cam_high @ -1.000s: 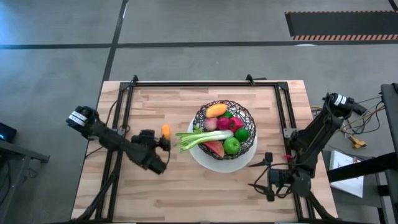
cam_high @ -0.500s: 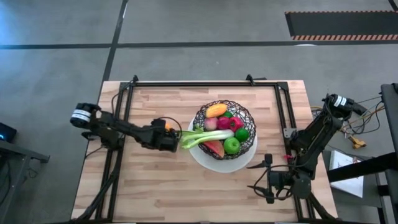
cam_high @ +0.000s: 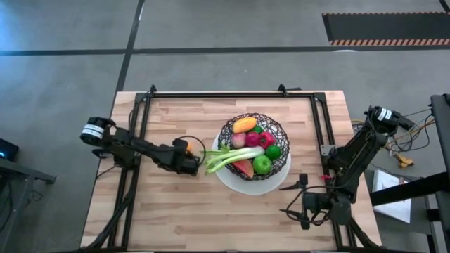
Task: Build produce basket
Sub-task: Put the yellow lemon into the wire basket
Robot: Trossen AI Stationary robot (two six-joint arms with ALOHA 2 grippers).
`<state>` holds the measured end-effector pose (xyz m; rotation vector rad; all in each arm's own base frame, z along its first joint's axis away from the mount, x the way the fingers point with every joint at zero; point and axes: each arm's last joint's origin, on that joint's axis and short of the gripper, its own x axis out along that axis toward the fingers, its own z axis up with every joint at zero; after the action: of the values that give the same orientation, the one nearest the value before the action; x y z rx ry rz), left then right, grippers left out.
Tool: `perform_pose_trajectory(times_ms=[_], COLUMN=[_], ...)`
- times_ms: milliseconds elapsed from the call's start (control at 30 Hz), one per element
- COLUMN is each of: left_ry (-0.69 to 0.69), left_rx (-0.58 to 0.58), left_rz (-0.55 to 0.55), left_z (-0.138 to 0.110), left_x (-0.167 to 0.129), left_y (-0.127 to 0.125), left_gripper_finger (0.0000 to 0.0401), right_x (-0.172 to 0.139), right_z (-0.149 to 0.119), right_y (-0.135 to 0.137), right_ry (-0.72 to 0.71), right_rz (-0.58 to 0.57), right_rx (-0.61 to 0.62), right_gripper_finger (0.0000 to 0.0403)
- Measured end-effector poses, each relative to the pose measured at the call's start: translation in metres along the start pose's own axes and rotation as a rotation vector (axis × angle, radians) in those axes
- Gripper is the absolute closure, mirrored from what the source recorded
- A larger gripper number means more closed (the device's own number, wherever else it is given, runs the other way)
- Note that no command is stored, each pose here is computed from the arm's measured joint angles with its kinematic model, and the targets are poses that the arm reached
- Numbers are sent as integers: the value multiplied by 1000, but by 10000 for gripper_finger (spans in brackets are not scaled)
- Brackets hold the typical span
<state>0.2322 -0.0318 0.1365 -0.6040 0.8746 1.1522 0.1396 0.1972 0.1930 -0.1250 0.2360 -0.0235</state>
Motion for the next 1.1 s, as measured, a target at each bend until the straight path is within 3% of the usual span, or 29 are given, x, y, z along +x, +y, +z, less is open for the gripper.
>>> perform_pose_trajectory(times_ms=[333, 467, 600, 700, 833, 933, 1100], left_ry=[-15, -51, -136, -235, -421, -490, -393], left_rx=[86, 159, 315, 399, 441, 473, 486], left_rz=[-133, -318, -613, -844, -1050, -1142, -1205], left_z=[-32, -52, -81, -97, -107, -109, -105], left_x=[-80, -117, -138, -145, -145, -136, -110], left_y=[-9, -18, -42, -69, -106, -131, -165], left_gripper_finger=[240, 240, 240, 239, 238, 237, 236], right_x=[-2, 2, 11, 22, 42, 57, 73], right_z=[-9, -19, -26, -25, -15, -3, 24], right_y=[1, 9, 22, 35, 52, 63, 80], right_ry=[44, 99, 98, 61, 12, -20, 4], right_rz=[34, 139, 208, 263, 248, 218, 137], right_rx=[42, 25, -38, -147, -346, -526, -804], right_gripper_finger=[78, 78, 78, 78, 78, 78, 78])
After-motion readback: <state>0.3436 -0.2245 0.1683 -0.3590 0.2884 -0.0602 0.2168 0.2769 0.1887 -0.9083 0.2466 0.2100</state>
